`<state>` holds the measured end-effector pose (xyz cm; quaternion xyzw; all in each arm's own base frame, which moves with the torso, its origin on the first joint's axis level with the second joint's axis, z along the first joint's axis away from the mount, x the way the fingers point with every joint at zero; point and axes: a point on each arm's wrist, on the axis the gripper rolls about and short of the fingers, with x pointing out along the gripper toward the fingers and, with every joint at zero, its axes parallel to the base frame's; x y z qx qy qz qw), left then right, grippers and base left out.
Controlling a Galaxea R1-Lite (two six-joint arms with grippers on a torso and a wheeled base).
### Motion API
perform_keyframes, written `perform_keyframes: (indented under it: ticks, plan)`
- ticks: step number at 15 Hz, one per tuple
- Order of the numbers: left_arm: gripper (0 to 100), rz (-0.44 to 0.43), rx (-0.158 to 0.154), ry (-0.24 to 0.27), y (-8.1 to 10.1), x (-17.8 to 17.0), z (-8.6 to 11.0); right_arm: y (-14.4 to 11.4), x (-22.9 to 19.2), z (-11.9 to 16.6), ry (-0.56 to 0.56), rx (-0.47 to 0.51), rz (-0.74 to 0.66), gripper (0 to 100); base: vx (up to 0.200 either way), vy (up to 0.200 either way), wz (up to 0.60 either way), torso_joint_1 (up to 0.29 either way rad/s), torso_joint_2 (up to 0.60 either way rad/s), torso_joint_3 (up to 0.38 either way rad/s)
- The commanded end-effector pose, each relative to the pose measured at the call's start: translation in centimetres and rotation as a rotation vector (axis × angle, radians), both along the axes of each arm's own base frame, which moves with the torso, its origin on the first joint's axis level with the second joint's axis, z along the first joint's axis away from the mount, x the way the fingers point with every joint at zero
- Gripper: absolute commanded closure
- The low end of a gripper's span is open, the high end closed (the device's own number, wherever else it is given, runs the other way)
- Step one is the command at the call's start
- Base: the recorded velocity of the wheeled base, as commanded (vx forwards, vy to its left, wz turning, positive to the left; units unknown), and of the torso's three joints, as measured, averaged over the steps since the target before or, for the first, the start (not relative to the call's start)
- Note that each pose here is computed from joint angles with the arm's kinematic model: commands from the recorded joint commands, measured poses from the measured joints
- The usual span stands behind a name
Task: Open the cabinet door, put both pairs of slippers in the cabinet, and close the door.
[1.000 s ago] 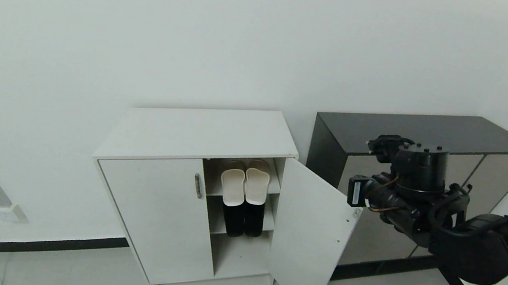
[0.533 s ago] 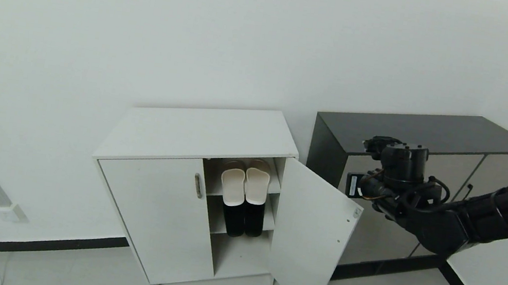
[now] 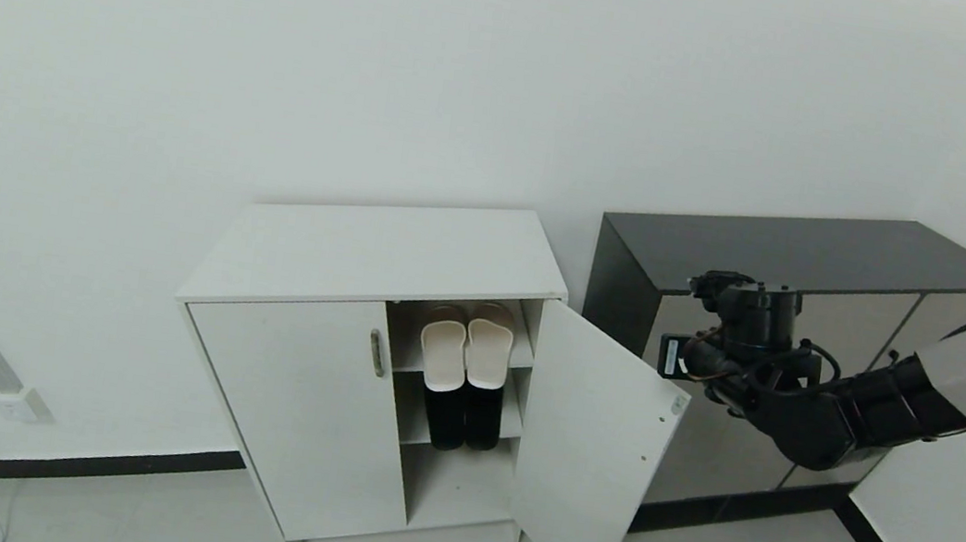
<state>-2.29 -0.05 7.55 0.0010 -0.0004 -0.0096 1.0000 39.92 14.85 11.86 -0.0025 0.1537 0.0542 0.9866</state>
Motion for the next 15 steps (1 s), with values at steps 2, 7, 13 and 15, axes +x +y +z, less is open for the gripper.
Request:
perform_keyframes:
  ticks: [2,7,13,15]
  plan:
    - [100,0.001,0.000,0.001,0.0,0.0,0.0,-0.3,0.7,-1.1,0.019,-0.007,-0.011,100,0.000,0.000,0.00,0.000,0.00,0.000]
    - [100,0.001,0.000,0.001,0.0,0.0,0.0,-0.1,1.6,-3.4,0.034,-0.014,-0.012,100,0.000,0.000,0.00,0.000,0.00,0.000]
    - [100,0.001,-0.002,0.001,0.0,0.0,0.0,-0.2,2.1,-4.7,0.056,-0.021,-0.018,100,0.000,0.000,0.00,0.000,0.00,0.000]
    - [100,0.001,-0.003,0.001,0.0,0.0,0.0,-0.2,2.0,-4.7,0.057,-0.022,-0.018,100,0.000,0.000,0.00,0.000,0.00,0.000]
